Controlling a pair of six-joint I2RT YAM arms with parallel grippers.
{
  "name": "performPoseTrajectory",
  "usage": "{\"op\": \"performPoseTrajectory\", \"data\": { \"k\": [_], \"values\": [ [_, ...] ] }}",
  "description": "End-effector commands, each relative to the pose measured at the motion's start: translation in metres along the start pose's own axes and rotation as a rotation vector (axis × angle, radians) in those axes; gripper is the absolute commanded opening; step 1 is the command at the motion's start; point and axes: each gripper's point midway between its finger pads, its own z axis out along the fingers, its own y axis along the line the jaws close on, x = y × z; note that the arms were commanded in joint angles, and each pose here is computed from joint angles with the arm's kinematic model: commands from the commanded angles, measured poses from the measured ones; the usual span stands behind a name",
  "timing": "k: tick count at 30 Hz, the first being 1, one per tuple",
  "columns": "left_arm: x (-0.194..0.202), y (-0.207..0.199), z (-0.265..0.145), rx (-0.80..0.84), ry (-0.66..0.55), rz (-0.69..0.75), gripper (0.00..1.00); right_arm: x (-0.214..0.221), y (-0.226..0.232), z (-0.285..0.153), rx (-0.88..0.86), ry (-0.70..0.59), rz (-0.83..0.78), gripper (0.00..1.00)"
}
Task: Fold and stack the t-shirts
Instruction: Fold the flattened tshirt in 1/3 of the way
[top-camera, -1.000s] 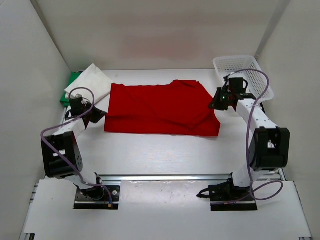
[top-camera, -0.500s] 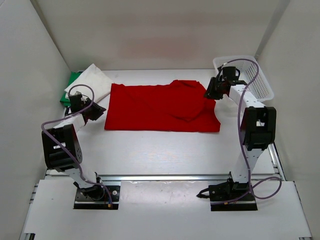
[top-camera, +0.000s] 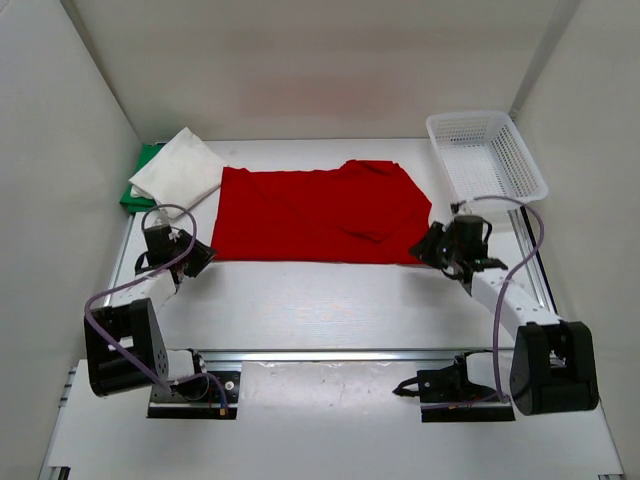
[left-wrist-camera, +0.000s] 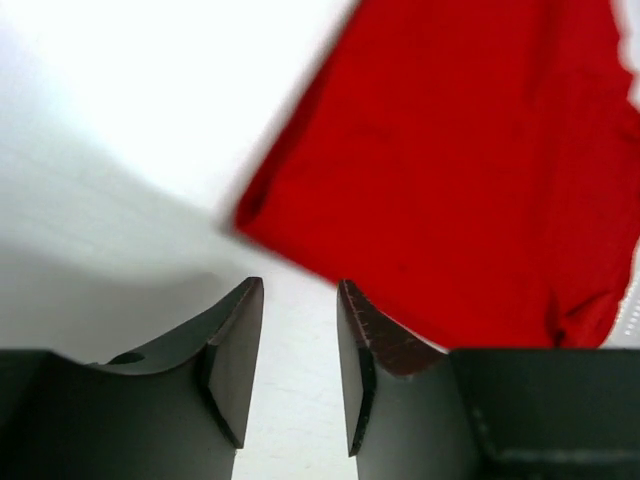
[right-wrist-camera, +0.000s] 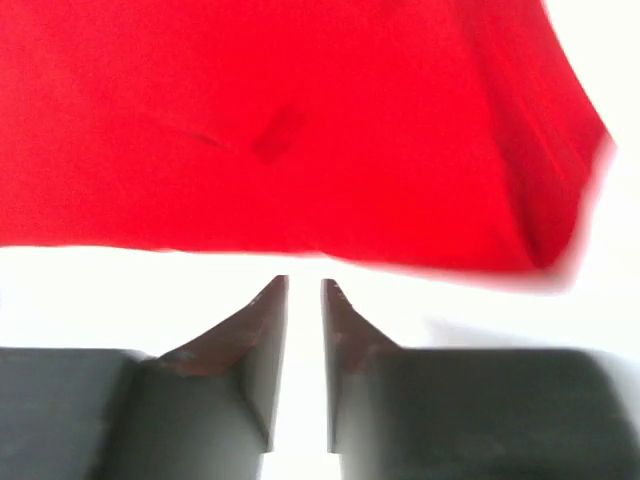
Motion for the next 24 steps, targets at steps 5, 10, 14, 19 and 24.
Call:
{"op": "performPoseTrajectory", "data": {
  "k": [5,10,14,19,24],
  "values": [
    [0.019,0.009,0.019,-0.007,0.055,-0.040,0.47,0.018,-0.067,-0.009,0.133,-0.110,0.139,0.46],
    [0.016,0.005,0.031,-0.004,0.060,-0.041,0.42,0.020,-0.089,0.002,0.159,-0.098,0.232,0.50],
    [0.014,0.002,0.038,-0.002,0.048,-0.049,0.27,-0.004,-0.085,0.014,0.164,-0.131,0.212,0.45],
    [0.013,-0.007,0.052,-0.038,0.065,-0.028,0.03,-0.007,-0.080,0.034,0.141,-0.073,0.235,0.00],
    [0.012,0.003,0.041,-0.053,0.063,-0.040,0.00,0.012,-0.078,0.020,0.135,-0.082,0.287,0.00]
  ]
}}
